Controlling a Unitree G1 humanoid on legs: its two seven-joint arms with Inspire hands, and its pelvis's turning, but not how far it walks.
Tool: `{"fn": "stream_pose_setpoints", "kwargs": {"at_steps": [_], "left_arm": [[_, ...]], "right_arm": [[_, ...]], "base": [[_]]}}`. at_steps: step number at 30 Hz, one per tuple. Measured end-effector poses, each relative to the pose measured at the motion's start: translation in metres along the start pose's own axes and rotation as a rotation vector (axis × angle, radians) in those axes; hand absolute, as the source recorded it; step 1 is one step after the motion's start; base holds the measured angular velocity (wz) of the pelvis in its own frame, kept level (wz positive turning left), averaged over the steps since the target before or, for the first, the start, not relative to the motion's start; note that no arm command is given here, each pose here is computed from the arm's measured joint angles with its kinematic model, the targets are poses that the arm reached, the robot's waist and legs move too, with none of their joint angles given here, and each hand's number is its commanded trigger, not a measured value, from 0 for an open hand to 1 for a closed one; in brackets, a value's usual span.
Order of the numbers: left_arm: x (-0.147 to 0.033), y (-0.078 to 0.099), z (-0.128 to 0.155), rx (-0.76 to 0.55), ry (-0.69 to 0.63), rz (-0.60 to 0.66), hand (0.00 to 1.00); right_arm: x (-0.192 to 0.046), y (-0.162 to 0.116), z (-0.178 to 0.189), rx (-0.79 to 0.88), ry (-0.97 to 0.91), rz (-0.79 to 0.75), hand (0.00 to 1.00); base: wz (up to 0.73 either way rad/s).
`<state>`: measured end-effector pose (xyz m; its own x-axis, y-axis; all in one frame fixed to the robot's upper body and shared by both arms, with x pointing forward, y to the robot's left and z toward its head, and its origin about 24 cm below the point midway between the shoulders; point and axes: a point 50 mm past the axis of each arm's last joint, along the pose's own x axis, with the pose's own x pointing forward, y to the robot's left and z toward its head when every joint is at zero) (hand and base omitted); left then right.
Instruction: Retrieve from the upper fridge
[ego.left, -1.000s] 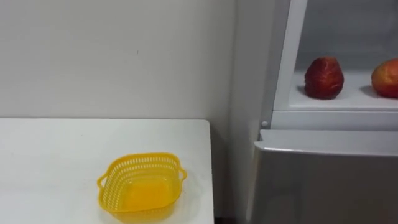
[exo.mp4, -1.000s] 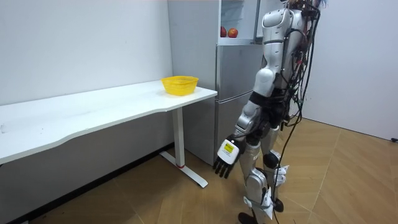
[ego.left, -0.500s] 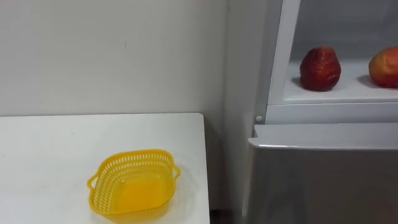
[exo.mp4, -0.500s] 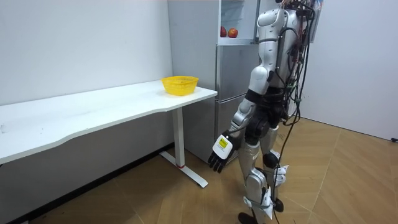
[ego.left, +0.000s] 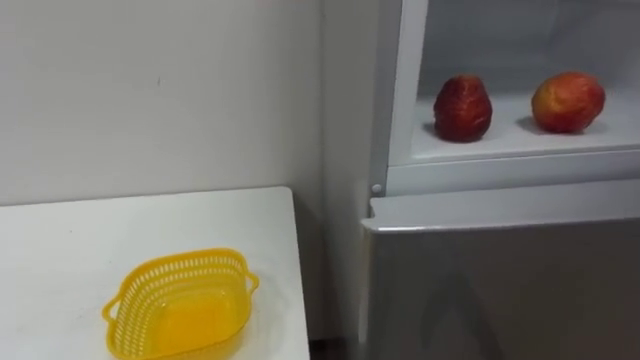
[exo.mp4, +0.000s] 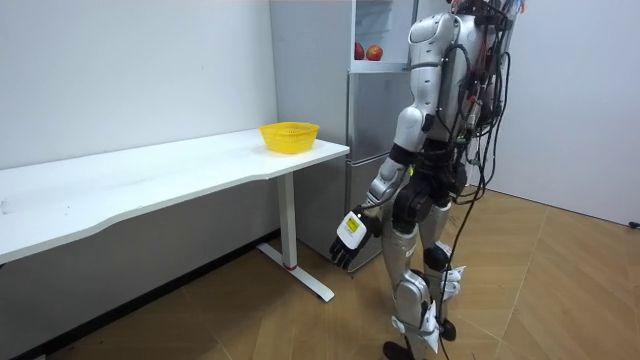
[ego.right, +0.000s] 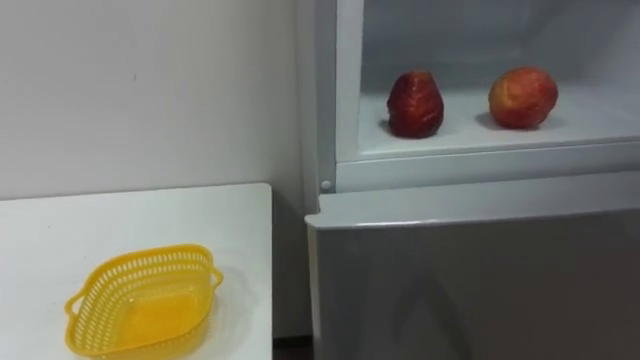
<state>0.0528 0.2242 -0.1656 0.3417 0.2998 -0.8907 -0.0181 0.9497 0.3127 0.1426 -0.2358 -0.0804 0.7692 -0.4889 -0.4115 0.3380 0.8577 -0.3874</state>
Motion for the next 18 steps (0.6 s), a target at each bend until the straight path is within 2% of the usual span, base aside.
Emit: {"fn": "stream_pose_setpoints", "kwargs": {"at_steps": [6, 9, 18], "left_arm": [[-0.001, -0.005, 0.002, 0.006, -0.031, -0.013, 0.0], [-0.001, -0.007, 0.004, 0.029, -0.038, -0.024, 0.0], [-0.001, -0.009, 0.003, 0.06, -0.048, -0.036, 0.0]], "right_arm": [[-0.004, -0.002, 0.074, 0.003, -0.367, -0.118, 0.0], [-0.01, -0.005, 0.097, 0.005, -0.491, -0.182, 0.0], [-0.037, -0.011, 0.152, 0.178, -0.727, -0.251, 0.0]], "base": [[-0.09], [0.0], [0.0]]}}
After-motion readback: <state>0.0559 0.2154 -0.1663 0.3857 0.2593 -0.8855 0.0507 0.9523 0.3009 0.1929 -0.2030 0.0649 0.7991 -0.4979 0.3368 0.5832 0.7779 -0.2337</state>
